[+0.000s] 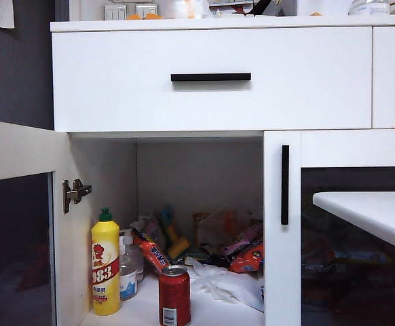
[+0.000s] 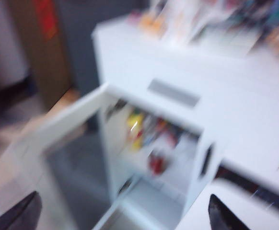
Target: Open the left door of the white cabinet, pick up a can of beverage from the table on the right, place it inside the cabinet, and finally close the cabinet door.
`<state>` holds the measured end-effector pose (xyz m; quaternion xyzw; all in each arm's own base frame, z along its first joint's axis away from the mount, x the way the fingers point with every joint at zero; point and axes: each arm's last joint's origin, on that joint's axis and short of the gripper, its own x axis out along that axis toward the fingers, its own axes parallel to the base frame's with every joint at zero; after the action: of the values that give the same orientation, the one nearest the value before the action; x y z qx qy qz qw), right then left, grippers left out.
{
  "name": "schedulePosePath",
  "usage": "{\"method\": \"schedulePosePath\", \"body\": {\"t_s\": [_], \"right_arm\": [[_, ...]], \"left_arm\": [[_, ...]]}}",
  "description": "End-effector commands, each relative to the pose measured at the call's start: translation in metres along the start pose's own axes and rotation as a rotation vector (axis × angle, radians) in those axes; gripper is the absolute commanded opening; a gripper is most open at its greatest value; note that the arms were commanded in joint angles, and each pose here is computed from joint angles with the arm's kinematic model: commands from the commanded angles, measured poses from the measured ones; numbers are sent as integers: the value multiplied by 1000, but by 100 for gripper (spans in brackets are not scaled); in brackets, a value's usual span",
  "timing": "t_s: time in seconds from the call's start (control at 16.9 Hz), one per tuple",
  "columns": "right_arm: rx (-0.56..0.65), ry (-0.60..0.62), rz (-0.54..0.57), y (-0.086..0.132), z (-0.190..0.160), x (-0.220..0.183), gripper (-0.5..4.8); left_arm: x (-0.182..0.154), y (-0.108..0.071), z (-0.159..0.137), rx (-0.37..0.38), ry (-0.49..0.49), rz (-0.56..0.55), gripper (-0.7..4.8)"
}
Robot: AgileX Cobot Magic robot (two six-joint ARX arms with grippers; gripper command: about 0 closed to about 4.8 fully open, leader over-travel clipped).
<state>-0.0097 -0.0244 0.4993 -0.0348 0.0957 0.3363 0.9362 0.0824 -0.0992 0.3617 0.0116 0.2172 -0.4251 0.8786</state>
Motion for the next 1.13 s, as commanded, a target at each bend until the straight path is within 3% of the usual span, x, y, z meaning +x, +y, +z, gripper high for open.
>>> {"method": "schedulePosePath", "body": {"t_s": [0.06,0.3,0.47,0.65,0.77,0.89,1.13], "right_arm": [[35,39,84,3,-50,13,479],[124,-27,178,14,-107,57,479],[146,-56,282,24,-129,92,459],[142,6,329,35,-141,133,453],[130,51,327,40,-139,152,453],[126,64,370,45,-136,170,453],[124,48,393,52,-131,194,453]], "left_arm": [[18,1,6,-37,-83,-4,479],[32,11,-13,-38,-18,222,479],[32,16,-18,-35,-5,360,479],[27,24,-28,36,95,572,479],[22,31,-30,23,114,598,479],[9,42,-28,-31,68,635,479],[-7,67,-31,-33,113,666,479]]}}
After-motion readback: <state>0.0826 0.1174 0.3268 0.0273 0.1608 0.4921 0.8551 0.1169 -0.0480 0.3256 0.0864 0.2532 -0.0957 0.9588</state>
